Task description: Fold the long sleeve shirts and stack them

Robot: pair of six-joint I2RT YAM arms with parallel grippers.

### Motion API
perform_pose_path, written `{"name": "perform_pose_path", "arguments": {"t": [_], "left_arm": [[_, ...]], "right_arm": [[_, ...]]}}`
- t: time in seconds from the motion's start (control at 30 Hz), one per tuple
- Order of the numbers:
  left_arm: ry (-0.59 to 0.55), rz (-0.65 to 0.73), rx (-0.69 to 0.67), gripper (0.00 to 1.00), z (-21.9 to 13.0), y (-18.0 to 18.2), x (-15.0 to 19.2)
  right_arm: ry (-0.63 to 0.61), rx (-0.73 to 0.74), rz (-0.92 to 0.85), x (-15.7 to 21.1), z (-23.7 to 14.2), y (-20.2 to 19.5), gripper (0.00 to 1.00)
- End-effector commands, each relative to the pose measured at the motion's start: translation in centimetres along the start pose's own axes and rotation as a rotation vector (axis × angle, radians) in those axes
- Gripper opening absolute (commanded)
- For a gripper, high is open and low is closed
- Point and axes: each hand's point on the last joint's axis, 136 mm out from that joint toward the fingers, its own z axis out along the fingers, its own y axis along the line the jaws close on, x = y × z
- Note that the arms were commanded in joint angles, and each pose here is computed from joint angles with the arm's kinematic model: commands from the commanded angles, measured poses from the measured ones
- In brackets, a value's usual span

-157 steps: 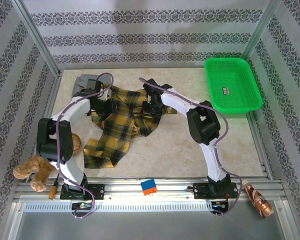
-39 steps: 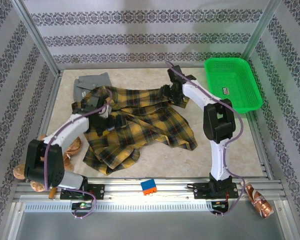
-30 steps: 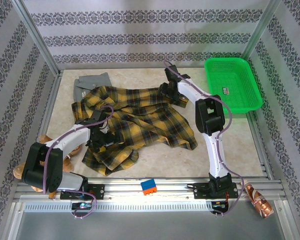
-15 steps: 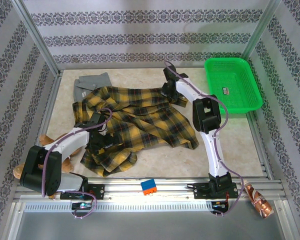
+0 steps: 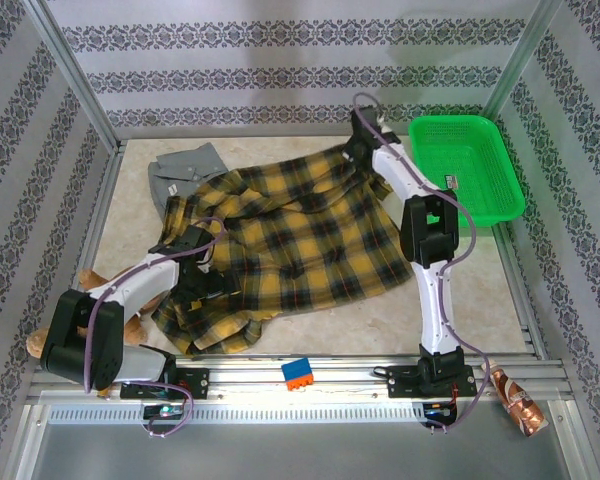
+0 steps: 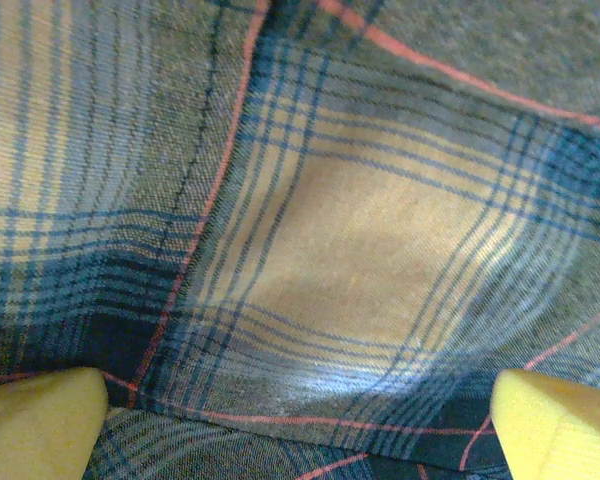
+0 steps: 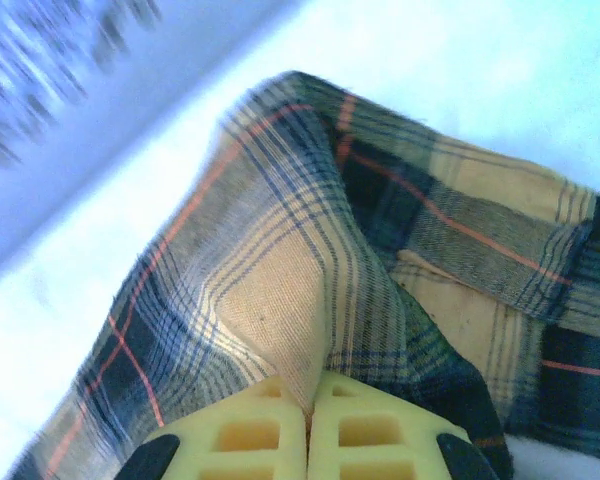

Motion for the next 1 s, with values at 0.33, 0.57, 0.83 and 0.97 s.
{"name": "perform_pose_path", "arguments": {"t": [0.33, 0.57, 0.83, 0.97], "left_arm": [[-0.078, 0.093, -0.001, 1.0, -3.7, -3.2, -5.7], [-0.262, 0.056, 0.103, 1.0, -13.1, -5.6, -8.2], [-0.302, 0.058, 0.024, 1.0, -11.3, -3.5, -16.3], [-0.263, 0.134, -0.054, 0.96, -8.9, -3.6, -20.0]], "right_arm": [[-0.211, -0.194, 0.008, -13.1, -6.1, 3.9, 0.56], [-0.031, -0.111, -0.154, -6.7, -11.1, -0.2, 0.69], [0.222, 0.12, -0.244, 7.3, -14.3, -13.2, 0.67], [0.304, 0.225, -0.231, 12.8, -14.9, -18.6, 0.66]]}}
